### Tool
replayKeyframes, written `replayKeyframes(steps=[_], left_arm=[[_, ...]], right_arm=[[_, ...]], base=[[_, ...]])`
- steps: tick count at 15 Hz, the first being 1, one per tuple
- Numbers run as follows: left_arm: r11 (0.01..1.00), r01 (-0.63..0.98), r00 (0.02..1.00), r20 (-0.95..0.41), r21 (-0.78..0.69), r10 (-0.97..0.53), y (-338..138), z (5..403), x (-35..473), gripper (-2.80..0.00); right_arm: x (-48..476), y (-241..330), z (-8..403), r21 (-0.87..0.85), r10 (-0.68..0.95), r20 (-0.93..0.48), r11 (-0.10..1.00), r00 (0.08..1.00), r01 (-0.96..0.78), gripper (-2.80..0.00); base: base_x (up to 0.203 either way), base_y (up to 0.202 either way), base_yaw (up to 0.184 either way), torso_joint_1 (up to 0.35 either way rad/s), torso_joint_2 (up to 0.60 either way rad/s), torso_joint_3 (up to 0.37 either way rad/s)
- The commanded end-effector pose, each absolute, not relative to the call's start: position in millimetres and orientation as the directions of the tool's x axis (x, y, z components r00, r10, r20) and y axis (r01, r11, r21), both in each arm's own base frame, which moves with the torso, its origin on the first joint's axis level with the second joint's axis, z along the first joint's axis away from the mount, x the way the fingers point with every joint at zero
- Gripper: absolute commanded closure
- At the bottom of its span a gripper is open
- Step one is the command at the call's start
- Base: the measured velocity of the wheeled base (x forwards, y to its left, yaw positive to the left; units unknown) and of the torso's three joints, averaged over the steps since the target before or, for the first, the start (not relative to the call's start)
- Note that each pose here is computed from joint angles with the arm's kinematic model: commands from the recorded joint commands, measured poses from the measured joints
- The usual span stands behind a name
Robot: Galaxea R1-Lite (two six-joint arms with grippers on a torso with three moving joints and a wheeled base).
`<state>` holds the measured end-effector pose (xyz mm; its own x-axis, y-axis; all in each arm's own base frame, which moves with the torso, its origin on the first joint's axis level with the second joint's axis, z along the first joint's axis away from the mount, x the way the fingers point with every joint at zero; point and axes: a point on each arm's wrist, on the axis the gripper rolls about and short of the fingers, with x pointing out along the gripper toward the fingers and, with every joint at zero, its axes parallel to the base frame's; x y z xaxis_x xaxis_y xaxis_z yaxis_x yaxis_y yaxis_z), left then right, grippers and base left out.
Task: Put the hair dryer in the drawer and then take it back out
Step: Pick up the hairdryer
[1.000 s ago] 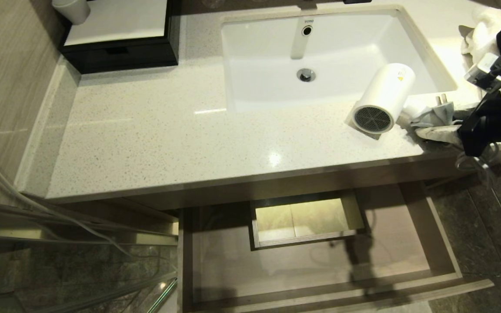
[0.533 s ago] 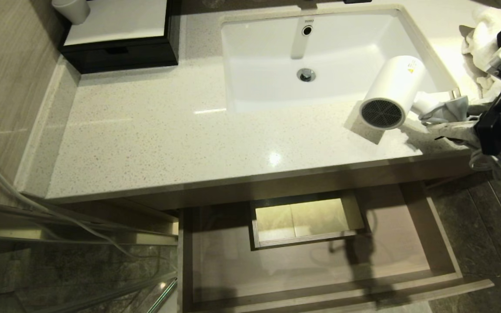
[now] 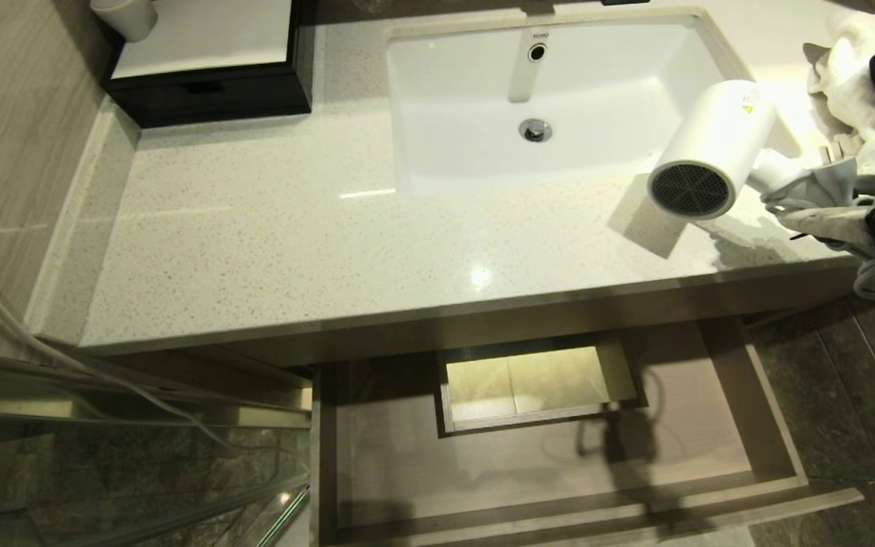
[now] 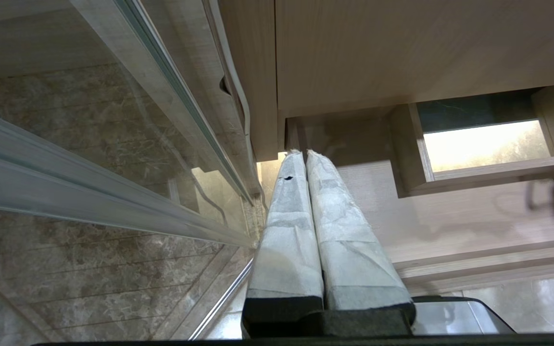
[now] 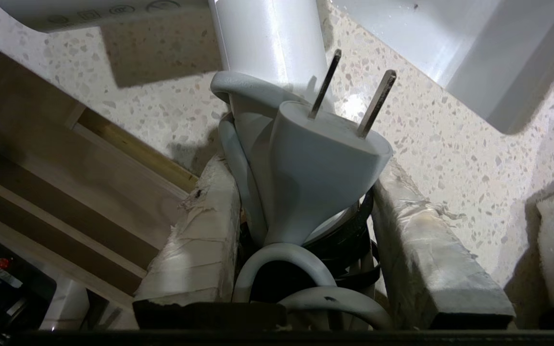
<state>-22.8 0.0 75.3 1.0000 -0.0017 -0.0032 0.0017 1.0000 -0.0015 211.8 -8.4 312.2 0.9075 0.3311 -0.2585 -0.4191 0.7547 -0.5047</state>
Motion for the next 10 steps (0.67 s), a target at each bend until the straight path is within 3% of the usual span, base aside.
replayKeyframes(steps=[1,6,10], left_arm=[[1.000,0.002,1.000,-0.005,-0.002,-0.002,0,75,-23,0.00],[1.000,0.002,1.000,-0.005,-0.002,-0.002,0,75,-23,0.00],[1.000,0.002,1.000,-0.006,-0.002,-0.002,0,75,-23,0.00]], right_arm=[[184,-7,322,-0.536,0.294,-0.227,0.758,0.928,-0.372,0.00],[138,-4,326,-0.534,0.252,-0.251,0.769,0.935,-0.351,0.00],[104,-1,324,-0.528,0.241,-0.267,0.774,0.933,-0.351,0.00]], base=[[0.000,0.000,0.000,0.000,0.00,0.000],[0.000,0.000,0.000,-0.025,0.01,-0.016],[0.000,0.000,0.000,-0.271,0.09,-0.168]])
